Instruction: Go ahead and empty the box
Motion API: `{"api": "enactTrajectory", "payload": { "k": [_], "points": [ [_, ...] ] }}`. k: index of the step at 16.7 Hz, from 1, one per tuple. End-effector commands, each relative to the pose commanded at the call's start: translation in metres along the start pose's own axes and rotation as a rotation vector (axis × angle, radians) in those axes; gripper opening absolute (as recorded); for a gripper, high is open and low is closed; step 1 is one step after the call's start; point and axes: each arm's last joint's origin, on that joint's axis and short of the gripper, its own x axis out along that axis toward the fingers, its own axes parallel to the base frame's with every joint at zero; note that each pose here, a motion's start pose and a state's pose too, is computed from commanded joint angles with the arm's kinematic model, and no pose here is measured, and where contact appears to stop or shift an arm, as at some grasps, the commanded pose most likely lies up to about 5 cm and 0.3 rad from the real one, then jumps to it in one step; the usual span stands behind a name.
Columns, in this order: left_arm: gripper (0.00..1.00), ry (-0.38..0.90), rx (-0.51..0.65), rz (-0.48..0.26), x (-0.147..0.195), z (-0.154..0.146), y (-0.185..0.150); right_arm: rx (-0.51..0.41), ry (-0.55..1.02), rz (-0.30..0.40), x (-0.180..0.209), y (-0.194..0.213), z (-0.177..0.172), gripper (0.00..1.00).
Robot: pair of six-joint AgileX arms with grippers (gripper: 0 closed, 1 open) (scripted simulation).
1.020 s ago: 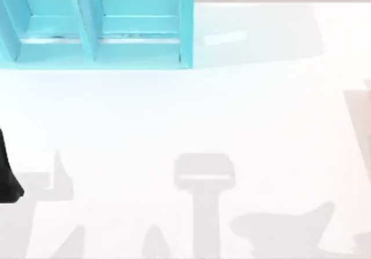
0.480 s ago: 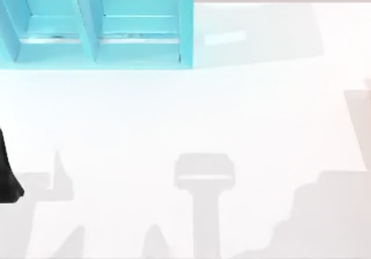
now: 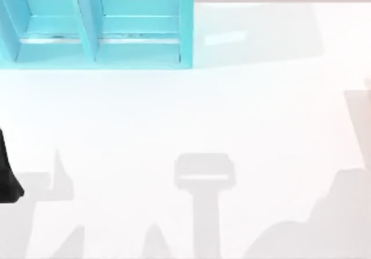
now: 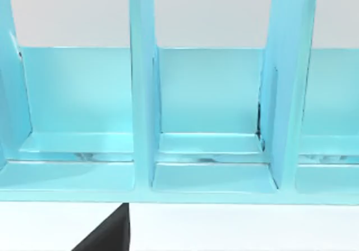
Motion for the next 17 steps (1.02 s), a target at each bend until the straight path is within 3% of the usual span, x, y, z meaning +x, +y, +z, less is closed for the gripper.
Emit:
{"api": "enactTrajectory", "payload": {
  "k": [5, 13, 17],
  "points": [
    [1.00, 0.000, 0.000, 0.000, 0.000, 0.000, 0.000, -0.001, 0.000, 0.000, 0.010, 0.000, 0.001, 1.00],
    [1.00, 0.000, 0.000, 0.000, 0.000, 0.000, 0.000, 0.001, 0.000, 0.000, 0.085, -0.001, 0.001, 1.00],
    [1.00, 0.000, 0.000, 0.000, 0.000, 0.000, 0.000, 0.000, 0.000, 0.000, 0.100, 0.000, 0.000, 1.00]
  ]
}}
